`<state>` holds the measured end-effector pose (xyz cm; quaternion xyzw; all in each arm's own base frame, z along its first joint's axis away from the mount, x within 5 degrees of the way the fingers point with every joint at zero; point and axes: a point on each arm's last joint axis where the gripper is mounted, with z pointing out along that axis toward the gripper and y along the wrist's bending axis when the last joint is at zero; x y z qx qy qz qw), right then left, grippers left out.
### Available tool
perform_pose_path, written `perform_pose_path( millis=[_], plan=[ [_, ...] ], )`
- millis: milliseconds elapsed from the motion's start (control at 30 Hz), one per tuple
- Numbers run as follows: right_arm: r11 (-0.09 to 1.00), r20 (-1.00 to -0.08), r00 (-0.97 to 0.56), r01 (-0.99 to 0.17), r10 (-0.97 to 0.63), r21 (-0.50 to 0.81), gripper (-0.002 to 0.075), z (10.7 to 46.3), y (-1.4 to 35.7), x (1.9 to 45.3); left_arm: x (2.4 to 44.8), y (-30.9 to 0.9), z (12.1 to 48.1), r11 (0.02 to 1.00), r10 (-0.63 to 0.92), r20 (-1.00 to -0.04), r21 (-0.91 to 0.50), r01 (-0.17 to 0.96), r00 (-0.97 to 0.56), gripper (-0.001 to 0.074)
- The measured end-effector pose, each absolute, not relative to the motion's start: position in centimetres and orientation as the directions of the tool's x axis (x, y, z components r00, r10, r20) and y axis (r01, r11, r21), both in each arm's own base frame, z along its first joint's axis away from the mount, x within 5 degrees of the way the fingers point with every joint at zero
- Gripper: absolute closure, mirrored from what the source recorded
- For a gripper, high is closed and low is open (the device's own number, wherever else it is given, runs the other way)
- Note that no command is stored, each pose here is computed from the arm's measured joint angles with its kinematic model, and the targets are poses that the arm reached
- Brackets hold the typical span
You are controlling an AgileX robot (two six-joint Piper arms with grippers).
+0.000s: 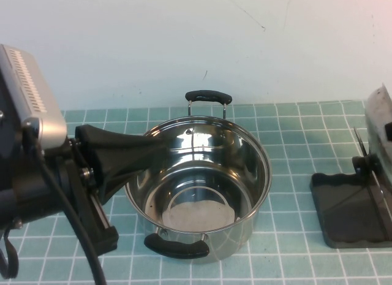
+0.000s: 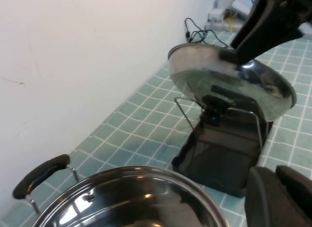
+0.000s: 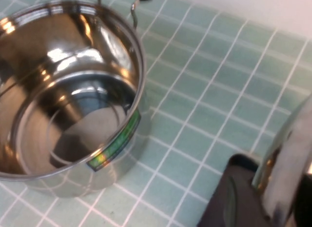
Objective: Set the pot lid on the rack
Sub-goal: Place the pot lid on the pot rack
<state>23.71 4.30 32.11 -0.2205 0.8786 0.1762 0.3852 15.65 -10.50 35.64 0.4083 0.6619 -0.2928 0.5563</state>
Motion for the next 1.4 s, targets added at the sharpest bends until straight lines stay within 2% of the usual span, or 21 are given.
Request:
perform_pose_path(
  millis=[300,467,533,633,767,833,933,1100,1400],
  plan=[
    [0.873,-0.839,-0.458,-0.486,-0.293,-0.039,0.0491,37.6,3.5,17.5,16.5,-9.6,36.1,0.642,0.156,-0.984,0.032,0.766,-0.09,0.0734],
    [0.878,-0.873,-0.388,-0.471,-0.297,-0.089,0.0492,39.0,3.4,12.3,15.3,-8.4,35.5,0.725,0.122,-0.989,0.029,0.688,-0.087,0.0735],
    [0.881,-0.896,-0.334,-0.459,-0.293,-0.117,0.0496,39.2,3.4,9.8,14.2,-7.5,34.2,0.777,0.088,-0.99,0.001,0.629,-0.106,0.0735],
    [0.886,-0.929,-0.234,-0.434,-0.287,-0.165,0.0536,38.7,3.3,6.1,12.4,-6.1,32.2,0.842,0.034,-0.992,-0.035,0.538,-0.118,0.0735],
    [0.899,-0.959,-0.094,-0.382,-0.268,-0.214,0.0643,36.9,3.2,2.2,10.0,-4.4,30.4,0.901,-0.037,-0.997,-0.064,0.43,-0.071,0.0735],
    [0.904,-0.966,-0.034,-0.361,-0.256,-0.227,0.0688,35.7,3.2,0.8,8.9,-3.5,29.7,0.925,-0.067,-0.997,-0.073,0.374,-0.029,0.0736],
    [0.908,-0.968,0.016,-0.344,-0.25,-0.24,0.0716,34.1,3.1,-0.5,7.9,-2.8,29.0,0.941,-0.094,-0.995,-0.083,0.327,0.019,0.0736],
    [0.908,-0.969,0.017,-0.343,-0.248,-0.238,0.0726,32.4,3.1,-0.8,7.1,-2.5,28.2,0.94,-0.121,-0.992,-0.103,0.324,0.036,0.0736],
    [0.91,-0.97,-0.035,-0.357,-0.24,-0.212,0.0727,30.8,3.2,0.1,7.0,-3.1,27.0,0.917,-0.11,-0.994,-0.107,0.385,-0.014,0.0736]
  ],
)
